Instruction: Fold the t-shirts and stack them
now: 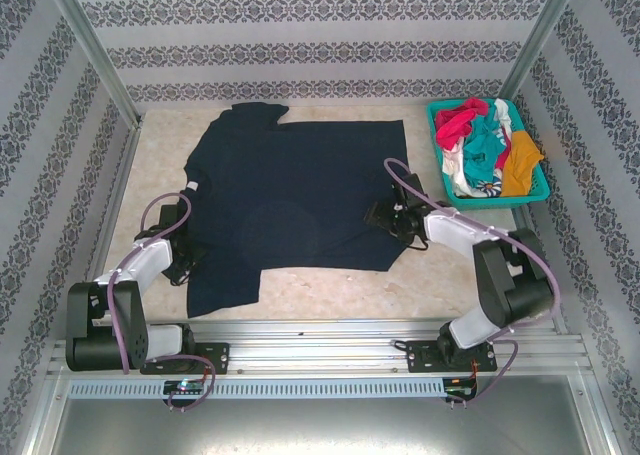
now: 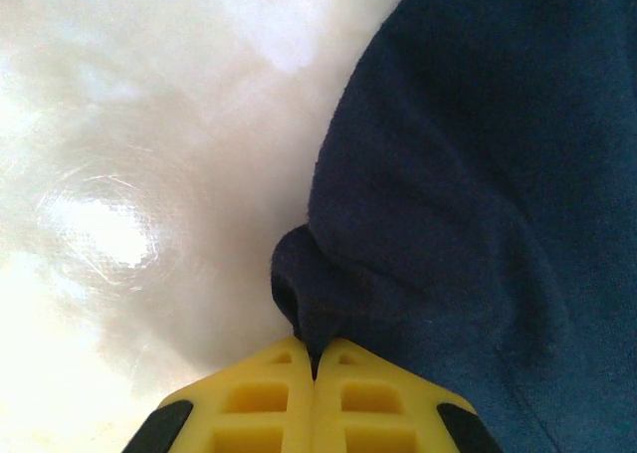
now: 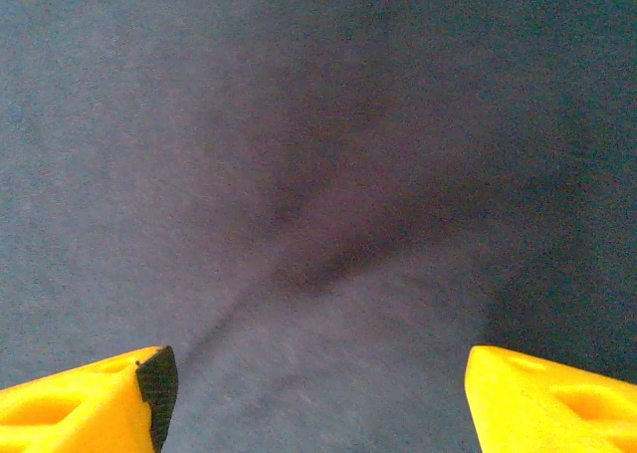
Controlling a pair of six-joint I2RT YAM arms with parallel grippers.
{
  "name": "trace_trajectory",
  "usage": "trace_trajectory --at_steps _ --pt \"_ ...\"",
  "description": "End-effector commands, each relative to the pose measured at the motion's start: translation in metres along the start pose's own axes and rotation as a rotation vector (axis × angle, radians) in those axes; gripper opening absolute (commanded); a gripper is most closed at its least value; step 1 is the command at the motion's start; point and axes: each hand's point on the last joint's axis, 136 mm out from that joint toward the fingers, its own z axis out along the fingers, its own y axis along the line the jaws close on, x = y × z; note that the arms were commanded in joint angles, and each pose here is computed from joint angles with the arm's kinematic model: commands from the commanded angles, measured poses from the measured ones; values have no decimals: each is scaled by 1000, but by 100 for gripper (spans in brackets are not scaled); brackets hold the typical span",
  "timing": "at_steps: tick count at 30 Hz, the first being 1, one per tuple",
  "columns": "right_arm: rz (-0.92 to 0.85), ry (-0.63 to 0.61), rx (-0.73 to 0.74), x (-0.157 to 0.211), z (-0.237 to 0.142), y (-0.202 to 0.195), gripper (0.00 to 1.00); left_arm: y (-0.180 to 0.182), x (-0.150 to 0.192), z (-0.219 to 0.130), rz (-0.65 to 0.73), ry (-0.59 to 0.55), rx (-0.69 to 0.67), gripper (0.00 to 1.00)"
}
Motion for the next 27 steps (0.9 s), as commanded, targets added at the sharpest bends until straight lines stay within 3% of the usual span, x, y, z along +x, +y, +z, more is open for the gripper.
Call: trace_trajectory --at_steps 1,5,9,16,18,21,22,27 --pt "77 -31 173 18 -25 -45 75 11 12 4 -8 50 -27 0" --pt "136 -26 171 39 -42 -64 68 7 9 -1 -12 37 -6 0" --pt "141 48 83 55 -37 -39 61 2 5 -3 -17 27 15 0" --pt "136 126 73 71 -13 -24 49 -3 3 -2 -4 24 29 0" --pt "124 123 98 66 -9 -24 37 -4 3 -3 -4 23 32 0" --pt "83 62 141 48 -13 -25 6 -5 2 -5 -5 17 42 0" --pt "55 43 146 42 -16 -21 1 -6 2 -6 -2 16 45 0" --pt "-195 39 247 23 -18 6 0 -13 -4 -8 29 14 53 0"
